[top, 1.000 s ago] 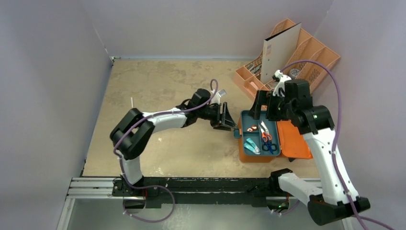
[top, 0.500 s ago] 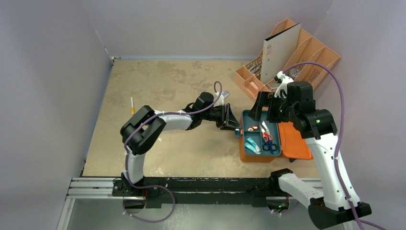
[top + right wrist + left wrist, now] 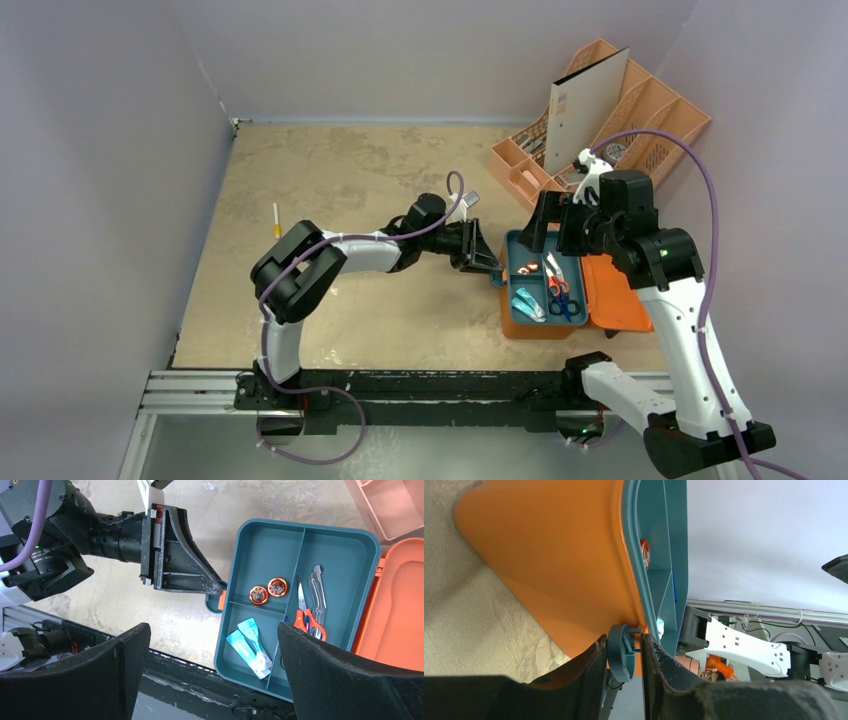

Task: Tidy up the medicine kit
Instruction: Move the medicine box to the center of the board.

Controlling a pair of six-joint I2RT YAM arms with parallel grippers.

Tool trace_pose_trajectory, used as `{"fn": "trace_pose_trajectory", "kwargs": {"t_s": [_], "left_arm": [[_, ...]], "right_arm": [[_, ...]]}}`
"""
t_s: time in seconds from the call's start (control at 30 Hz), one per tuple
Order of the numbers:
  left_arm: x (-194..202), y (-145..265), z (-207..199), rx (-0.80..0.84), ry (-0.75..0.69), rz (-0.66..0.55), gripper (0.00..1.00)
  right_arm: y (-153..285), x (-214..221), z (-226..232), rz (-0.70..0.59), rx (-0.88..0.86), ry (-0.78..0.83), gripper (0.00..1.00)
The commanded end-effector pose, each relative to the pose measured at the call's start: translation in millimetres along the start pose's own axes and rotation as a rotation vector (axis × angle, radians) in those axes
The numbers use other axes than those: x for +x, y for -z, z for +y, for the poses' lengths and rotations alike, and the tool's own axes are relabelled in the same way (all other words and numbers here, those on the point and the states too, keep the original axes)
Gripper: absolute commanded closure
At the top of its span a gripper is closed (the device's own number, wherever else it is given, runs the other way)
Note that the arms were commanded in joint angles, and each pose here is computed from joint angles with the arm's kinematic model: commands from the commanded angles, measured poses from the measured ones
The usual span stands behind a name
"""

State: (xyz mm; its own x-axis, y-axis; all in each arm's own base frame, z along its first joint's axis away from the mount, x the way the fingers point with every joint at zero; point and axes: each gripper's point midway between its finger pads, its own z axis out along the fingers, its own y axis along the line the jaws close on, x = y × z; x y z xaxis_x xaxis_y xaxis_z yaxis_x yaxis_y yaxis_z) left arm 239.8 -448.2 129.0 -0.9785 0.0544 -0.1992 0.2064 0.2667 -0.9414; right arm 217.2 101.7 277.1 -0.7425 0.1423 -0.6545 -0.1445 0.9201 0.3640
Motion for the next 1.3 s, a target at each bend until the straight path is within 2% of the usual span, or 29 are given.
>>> {"fn": "trace_pose_trajectory", "kwargs": {"t_s": [0.0, 0.37, 0.7, 1.0, 1.27], "left_arm": [[8, 5, -14, 0.006, -0.064, 0.011, 0.74], [9, 11, -18, -0.024, -0.091, 0.026, 1.0], [-3, 27, -29, -0.106, -0.139, -0.047, 1.0], [-10, 41, -11, -0.241, -0.106, -0.076, 1.0], [-10, 62, -4, -0.329, -0.109, -0.12, 1.0]], "right_arm": [[-1, -5, 1, -0.018, 0.002, -0.006, 0.01], [-6, -5, -1, -0.01, 0.008, -0.013, 0.01], [-14, 7, -6, 0.046, 0.027, -0.028, 0.01], [-16, 20, -9, 0.087, 0.034, -0.05, 0.01], [-17, 29, -51, 0.046, 0.282, -0.195, 0.01]]}}
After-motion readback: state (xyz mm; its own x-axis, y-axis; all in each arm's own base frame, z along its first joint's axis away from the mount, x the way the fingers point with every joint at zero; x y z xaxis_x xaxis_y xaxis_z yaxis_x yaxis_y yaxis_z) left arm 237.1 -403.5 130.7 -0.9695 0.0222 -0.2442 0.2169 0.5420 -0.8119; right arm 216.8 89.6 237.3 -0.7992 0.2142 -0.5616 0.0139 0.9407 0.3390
